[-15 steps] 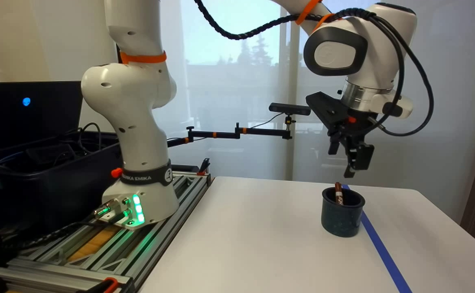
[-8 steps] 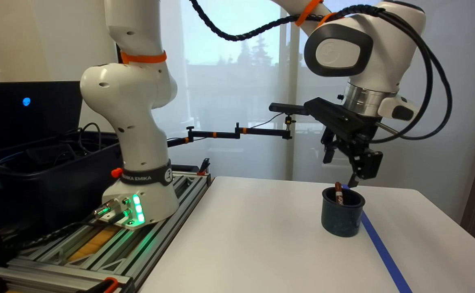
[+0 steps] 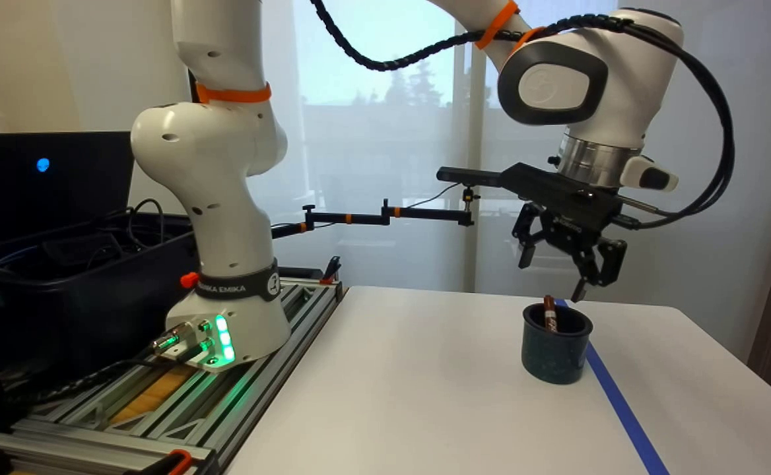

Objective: Place the marker on the table

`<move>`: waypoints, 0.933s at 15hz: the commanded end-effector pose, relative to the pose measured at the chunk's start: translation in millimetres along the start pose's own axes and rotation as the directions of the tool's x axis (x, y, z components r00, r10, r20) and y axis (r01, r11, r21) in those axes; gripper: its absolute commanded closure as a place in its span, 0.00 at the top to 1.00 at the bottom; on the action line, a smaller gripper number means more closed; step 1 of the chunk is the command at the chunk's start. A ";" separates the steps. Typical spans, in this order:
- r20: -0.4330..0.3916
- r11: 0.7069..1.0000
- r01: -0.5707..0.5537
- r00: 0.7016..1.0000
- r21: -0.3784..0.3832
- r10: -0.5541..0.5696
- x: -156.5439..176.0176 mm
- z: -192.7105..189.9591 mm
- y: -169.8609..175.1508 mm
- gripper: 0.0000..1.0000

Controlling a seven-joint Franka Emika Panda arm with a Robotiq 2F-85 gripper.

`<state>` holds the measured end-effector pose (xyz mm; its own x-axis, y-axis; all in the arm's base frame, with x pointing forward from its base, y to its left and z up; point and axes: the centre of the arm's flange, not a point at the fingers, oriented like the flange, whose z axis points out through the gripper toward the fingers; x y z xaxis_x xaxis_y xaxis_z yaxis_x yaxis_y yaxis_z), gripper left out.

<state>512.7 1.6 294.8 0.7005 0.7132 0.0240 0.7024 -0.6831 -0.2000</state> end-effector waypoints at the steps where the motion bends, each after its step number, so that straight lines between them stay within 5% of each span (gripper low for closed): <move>1: 0.019 0.980 0.195 0.981 -0.026 -0.195 13.0 7.6 2.0 1.00; 5: 0.029 0.919 0.388 0.922 -0.066 -0.387 21.1 19.8 10.1 1.00; 9: 0.008 0.828 0.549 0.834 -0.113 -0.552 30.3 33.6 19.4 1.00; 14: -0.021 0.736 0.665 0.740 -0.129 -0.672 52.5 48.6 14.7 1.00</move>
<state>542.5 28.4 251.0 0.1177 0.9836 0.1368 0.9930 -0.1152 -0.0256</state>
